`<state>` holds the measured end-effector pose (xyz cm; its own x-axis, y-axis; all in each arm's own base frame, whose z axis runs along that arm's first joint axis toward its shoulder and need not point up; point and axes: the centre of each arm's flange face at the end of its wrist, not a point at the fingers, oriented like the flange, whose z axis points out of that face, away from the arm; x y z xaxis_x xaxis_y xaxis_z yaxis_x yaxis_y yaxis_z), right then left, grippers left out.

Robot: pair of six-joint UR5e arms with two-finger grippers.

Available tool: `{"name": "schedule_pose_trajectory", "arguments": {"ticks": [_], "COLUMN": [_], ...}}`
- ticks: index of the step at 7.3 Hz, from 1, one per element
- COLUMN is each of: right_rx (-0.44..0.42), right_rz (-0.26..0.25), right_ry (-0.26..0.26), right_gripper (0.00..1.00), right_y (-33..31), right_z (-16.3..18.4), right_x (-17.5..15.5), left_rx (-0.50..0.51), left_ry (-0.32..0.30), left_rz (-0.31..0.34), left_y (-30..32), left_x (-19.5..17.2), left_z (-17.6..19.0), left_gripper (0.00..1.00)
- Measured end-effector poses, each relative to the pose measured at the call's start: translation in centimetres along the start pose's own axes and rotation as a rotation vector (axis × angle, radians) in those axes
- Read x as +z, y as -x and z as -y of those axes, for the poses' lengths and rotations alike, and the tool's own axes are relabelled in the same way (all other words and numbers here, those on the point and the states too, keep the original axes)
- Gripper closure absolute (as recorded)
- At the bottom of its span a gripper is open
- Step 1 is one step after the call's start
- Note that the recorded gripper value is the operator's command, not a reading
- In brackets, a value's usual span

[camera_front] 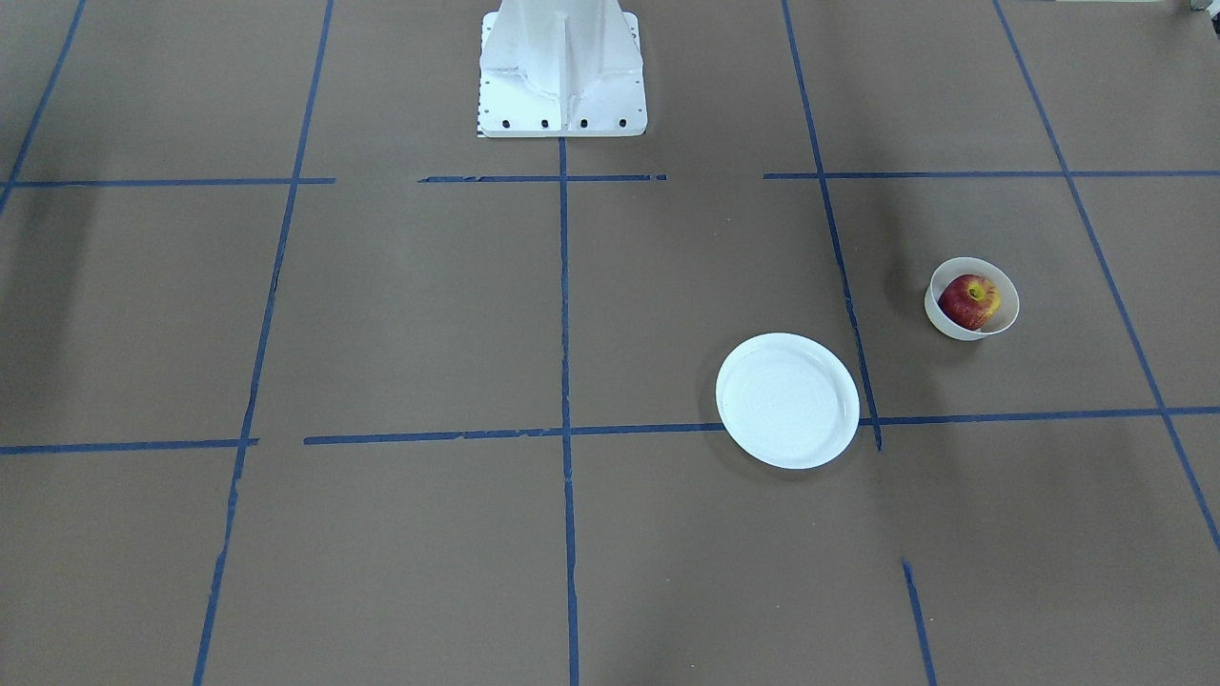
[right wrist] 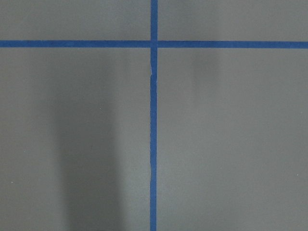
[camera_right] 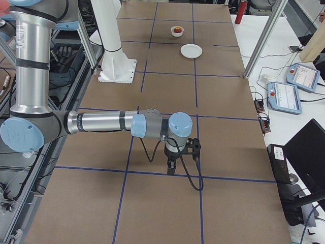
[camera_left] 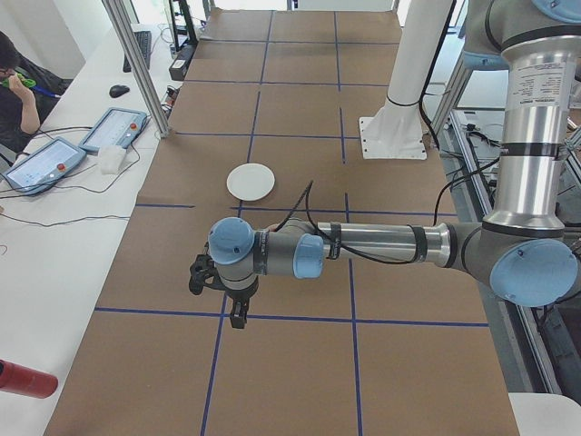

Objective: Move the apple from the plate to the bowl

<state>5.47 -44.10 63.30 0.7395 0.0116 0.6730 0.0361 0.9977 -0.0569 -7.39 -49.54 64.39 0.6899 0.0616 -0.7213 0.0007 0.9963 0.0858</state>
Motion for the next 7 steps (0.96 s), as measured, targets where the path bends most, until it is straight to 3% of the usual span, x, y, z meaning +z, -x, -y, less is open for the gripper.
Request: {"name": "schedule_pose_trajectory", "arguments": {"ticks": [7], "right_rx": [0.0], "right_rz": [0.0], "right_ry": [0.0], "right_gripper": [0.0], "right_y": [0.01], "right_z": [0.0], "right_x": [0.01], "left_rx": [-0.004], "left_ry": [0.0], "left_rz": [0.002], "left_y": [0.22], "left_x": [0.01], "left_z": [-0.16], "left_gripper": [0.0]}}
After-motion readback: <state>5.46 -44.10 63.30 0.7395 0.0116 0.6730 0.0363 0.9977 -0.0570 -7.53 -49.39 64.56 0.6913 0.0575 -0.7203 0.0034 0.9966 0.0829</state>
